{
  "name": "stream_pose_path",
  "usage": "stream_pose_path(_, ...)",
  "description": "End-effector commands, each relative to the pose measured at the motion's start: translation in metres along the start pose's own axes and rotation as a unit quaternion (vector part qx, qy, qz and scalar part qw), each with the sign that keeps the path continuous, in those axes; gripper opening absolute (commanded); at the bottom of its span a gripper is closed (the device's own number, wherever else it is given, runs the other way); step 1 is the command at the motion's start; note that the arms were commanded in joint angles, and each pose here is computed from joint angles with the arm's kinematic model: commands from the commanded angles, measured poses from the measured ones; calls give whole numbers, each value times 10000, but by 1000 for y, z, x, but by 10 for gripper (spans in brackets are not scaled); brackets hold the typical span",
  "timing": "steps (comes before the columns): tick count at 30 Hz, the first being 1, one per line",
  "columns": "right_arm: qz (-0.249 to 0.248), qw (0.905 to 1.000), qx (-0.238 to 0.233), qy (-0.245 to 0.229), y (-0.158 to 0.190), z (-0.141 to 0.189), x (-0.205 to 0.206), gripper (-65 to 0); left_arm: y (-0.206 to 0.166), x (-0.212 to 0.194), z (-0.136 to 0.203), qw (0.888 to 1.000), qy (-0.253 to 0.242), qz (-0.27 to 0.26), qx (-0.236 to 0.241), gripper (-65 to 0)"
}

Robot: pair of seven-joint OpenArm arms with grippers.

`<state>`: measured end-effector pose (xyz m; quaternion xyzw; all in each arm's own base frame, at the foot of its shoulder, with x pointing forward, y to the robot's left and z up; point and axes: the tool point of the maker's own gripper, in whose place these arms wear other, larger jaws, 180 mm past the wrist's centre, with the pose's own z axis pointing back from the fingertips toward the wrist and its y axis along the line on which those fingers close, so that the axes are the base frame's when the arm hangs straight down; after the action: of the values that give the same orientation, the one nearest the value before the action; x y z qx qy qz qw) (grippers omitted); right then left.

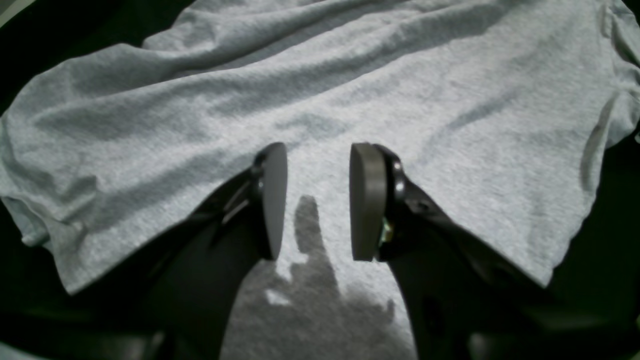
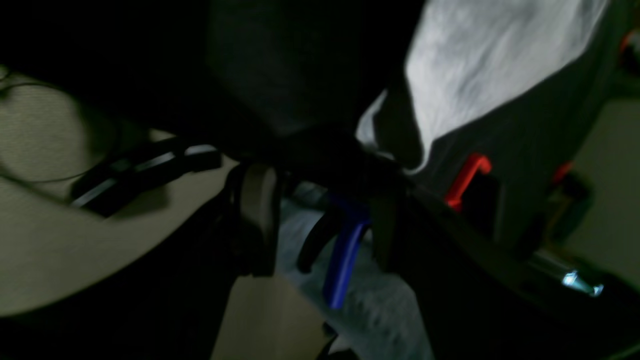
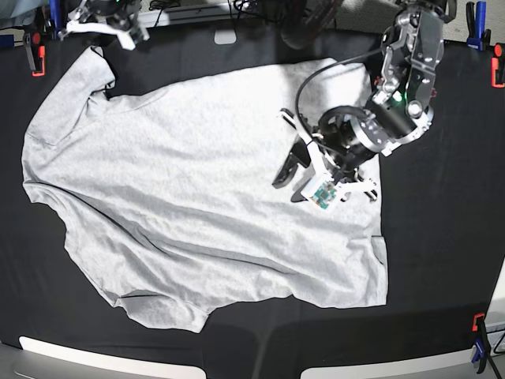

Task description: Layout the t-shirt on the table in an organized manner, then fold the t-shirt properly

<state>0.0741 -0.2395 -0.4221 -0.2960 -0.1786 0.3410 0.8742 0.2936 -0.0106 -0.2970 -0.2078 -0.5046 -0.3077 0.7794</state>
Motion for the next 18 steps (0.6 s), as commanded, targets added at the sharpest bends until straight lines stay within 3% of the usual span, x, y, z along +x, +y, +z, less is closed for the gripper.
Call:
stream_pose_path(1, 37, 9991, -191, -382, -9, 3, 18, -381, 0, 17, 1, 9996, -285, -13, -7, -456)
stream_pose_path(7, 514, 9974, 95, -488, 22, 20, 23, -381, 0, 17, 1, 9996, -285, -11, -8, -456)
stream_pose_path(13, 886, 9893, 600, -988, 45, 52, 34, -381, 0, 17, 1, 9996, -284, -12, -7, -456)
stream_pose_path(18, 822, 9864, 121, -1416, 15, 73, 52, -381, 0, 17, 1, 9996, -284, -12, -7, -456)
